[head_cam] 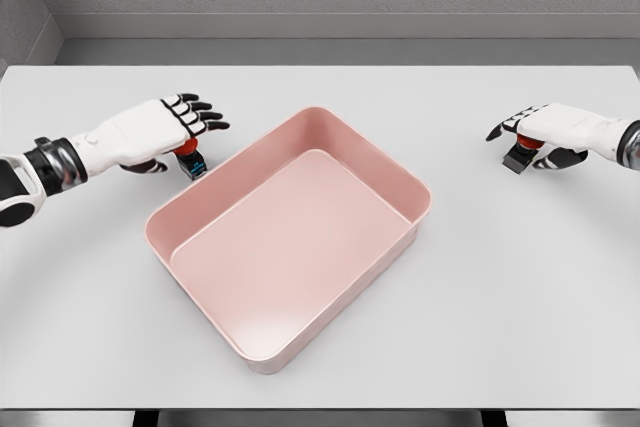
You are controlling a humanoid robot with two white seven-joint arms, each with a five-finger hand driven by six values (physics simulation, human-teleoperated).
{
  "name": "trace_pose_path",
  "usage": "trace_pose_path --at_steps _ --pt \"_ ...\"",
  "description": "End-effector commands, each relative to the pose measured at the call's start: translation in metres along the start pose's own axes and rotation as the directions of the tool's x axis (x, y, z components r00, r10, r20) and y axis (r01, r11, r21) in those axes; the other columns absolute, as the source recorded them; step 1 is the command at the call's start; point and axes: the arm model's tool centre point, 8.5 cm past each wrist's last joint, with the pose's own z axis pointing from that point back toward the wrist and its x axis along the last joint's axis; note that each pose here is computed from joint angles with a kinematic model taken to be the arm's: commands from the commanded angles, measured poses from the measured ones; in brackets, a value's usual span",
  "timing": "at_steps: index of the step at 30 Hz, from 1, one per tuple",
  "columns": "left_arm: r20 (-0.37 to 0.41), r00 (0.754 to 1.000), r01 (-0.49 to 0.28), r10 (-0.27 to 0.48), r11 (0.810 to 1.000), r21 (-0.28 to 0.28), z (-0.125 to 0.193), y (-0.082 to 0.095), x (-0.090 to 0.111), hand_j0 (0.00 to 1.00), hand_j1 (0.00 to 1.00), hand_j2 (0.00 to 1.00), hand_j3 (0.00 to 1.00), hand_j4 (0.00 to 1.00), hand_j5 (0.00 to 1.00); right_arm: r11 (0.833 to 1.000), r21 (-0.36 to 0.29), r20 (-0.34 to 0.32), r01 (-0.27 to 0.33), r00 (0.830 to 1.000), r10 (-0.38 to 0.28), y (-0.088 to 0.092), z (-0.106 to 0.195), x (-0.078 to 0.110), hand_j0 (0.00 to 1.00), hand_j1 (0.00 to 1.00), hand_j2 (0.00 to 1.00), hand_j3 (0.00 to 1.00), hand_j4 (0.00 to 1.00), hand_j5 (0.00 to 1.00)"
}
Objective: Put the industrial switch in the basket with both arms
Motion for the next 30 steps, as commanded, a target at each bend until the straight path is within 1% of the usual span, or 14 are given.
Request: trace_pose_path --at_steps 1,5,11,12,15,16,19,20,21,22,24,25,29,30 --pt "0.005 1.000 -0.015 0.015 1.000 0.004 -0.005 -0.003 0.003 1.00 1.00 1.00 1.00 1.00 1.00 1.000 -0.005 0.002 0.002 1.000 -0.002 -0.001 0.000 0.001 0.74 0.74 0.74 0.74 0.74 0.74" --pt "0.013 1.000 -0.027 0.027 1.000 0.004 -0.016 -0.007 0.009 1.00 1.00 1.00 1.00 1.00 1.00 1.000 0.009 0.005 -0.001 1.000 0.001 0.002 -0.001 0.002 0.72 0.72 0.72 0.72 0.72 0.72" --pt "0.011 1.000 -0.029 0.029 1.000 -0.003 -0.016 -0.010 0.009 1.00 1.00 1.00 1.00 1.00 1.00 1.000 0.010 0.000 0.000 1.000 0.000 0.002 0.000 0.000 0.63 0.63 0.63 0.63 0.63 0.63" --pt "0.013 0.999 -0.038 0.038 0.999 -0.013 -0.018 -0.014 0.010 1.00 1.00 1.00 1.00 1.00 1.00 1.000 0.012 0.002 0.003 1.000 -0.003 0.003 -0.001 0.000 0.61 0.61 0.61 0.61 0.61 0.61" --pt "0.013 0.999 -0.036 0.036 0.999 -0.020 -0.017 -0.016 0.010 1.00 1.00 1.00 1.00 1.00 1.00 1.000 0.010 0.003 0.003 1.000 -0.003 0.003 -0.001 0.001 0.56 0.56 0.56 0.56 0.56 0.56" --pt "0.012 0.999 -0.035 0.036 0.999 -0.020 -0.016 -0.016 0.009 0.98 0.98 0.98 0.98 0.98 0.98 1.000 0.009 0.002 0.002 1.000 -0.003 0.002 -0.001 0.001 0.56 0.56 0.56 0.56 0.56 0.56" --pt "0.006 0.999 -0.034 0.034 0.999 -0.025 -0.012 -0.017 0.007 0.80 0.80 0.80 0.80 0.80 0.80 1.000 0.006 0.003 0.001 1.000 -0.001 0.000 -0.002 0.001 0.56 0.56 0.56 0.56 0.56 0.56" --pt "0.005 0.999 -0.033 0.033 0.999 -0.026 -0.012 -0.017 0.006 0.78 0.78 0.78 0.78 0.78 0.78 1.000 0.004 0.004 -0.001 1.000 0.001 -0.001 -0.002 0.001 0.56 0.56 0.56 0.56 0.56 0.56" --pt "0.003 0.999 -0.033 0.033 0.999 -0.026 -0.011 -0.017 0.006 0.72 0.72 0.72 0.72 0.72 0.72 1.000 -0.002 0.004 -0.002 1.000 0.002 -0.004 -0.002 0.001 0.56 0.56 0.56 0.56 0.56 0.56" --pt "0.003 0.999 -0.033 0.033 0.999 -0.026 -0.011 -0.017 0.006 0.72 0.72 0.72 0.72 0.72 0.72 1.000 -0.003 0.005 -0.001 1.000 0.001 -0.004 -0.002 0.001 0.56 0.56 0.56 0.56 0.56 0.56" --pt "0.000 0.999 -0.032 0.032 0.999 -0.026 -0.010 -0.016 0.004 0.68 0.68 0.68 0.68 0.68 0.68 1.000 -0.013 0.007 -0.007 1.000 0.007 -0.009 -0.003 0.002 0.56 0.56 0.56 0.56 0.56 0.56" --pt "-0.003 1.000 -0.030 0.030 0.999 -0.029 -0.009 -0.016 0.003 0.64 0.64 0.64 0.64 0.64 0.64 1.000 -0.021 0.008 -0.012 1.000 0.012 -0.013 -0.002 0.002 0.56 0.56 0.56 0.56 0.56 0.56" --pt "-0.008 1.000 -0.029 0.028 0.999 -0.031 -0.006 -0.016 0.001 0.54 0.54 0.54 0.54 0.54 0.54 0.999 -0.039 0.018 -0.003 1.000 0.004 -0.019 -0.004 0.004 0.56 0.56 0.56 0.56 0.56 0.56" --pt "-0.008 1.000 -0.028 0.028 0.999 -0.029 -0.006 -0.016 0.001 0.53 0.53 0.53 0.53 0.53 0.53 0.999 -0.046 0.023 -0.007 1.000 0.008 -0.022 -0.005 0.006 0.56 0.56 0.56 0.56 0.56 0.56"
